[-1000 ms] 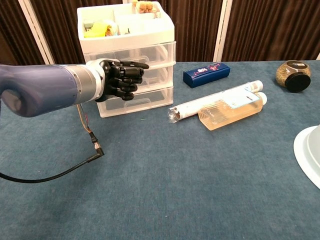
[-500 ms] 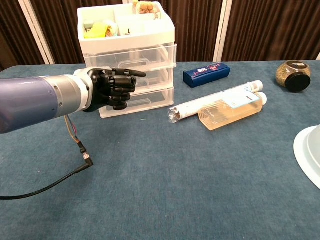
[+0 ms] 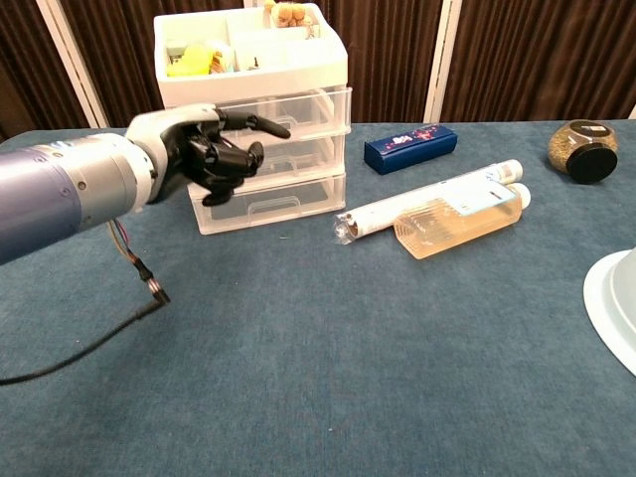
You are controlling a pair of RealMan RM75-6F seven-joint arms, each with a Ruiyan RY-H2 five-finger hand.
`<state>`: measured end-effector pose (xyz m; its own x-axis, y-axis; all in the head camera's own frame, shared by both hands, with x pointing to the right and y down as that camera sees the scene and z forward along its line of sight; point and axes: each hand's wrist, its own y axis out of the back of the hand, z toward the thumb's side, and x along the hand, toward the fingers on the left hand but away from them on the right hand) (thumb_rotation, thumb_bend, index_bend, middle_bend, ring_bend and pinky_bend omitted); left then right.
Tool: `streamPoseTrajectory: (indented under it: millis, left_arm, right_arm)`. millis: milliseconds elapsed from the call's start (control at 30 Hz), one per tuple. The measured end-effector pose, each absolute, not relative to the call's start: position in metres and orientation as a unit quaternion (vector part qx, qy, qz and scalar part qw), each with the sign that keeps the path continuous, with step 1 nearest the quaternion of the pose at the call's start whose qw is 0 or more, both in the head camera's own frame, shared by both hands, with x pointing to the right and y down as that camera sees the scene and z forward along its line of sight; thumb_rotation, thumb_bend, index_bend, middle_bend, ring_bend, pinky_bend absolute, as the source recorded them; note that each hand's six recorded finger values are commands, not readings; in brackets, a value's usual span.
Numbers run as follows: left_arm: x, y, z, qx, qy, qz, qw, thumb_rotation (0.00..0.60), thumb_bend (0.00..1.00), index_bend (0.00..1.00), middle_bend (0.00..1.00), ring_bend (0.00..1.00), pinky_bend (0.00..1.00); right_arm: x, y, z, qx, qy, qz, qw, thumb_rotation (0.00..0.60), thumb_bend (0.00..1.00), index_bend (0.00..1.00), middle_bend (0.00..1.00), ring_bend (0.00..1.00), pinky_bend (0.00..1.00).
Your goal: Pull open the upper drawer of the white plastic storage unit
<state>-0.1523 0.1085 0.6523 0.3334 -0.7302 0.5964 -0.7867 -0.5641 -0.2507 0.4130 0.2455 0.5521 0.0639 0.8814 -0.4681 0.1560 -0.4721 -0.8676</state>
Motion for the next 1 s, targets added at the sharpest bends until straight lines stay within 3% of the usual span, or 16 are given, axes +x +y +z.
streamPoseTrajectory:
  millis: [500,800,1000]
  left_arm:
    - [-0.165,0.082,0.614,0.791,-0.446,0.392,-0.149,0.6,0.72,0.2,1.0,0.94,0.89]
    - [-0.179,0.074,0.612,0.759,-0.435,0.447,-0.186,0.6,0.73,0.2,1.0,0.94,0.89]
    - [-0.186,0.071,0.615,0.751,-0.439,0.462,-0.173,0.6,0.73,0.2,1.0,0.94,0.89]
  right_arm:
    - [0.413,0.247,0.553,-0.652,-0.395,0.559,0.325,0.6,0.15,0.0,0.0,0.0,0.0]
    - [0.413,0.247,0.554,-0.652,-0.394,0.56,0.324,0.6,0.15,0.0,0.0,0.0,0.0]
    - [0.413,0.247,0.554,-0.653,-0.394,0.561,0.323,0.6,0.15,0.0,0.0,0.0,0.0]
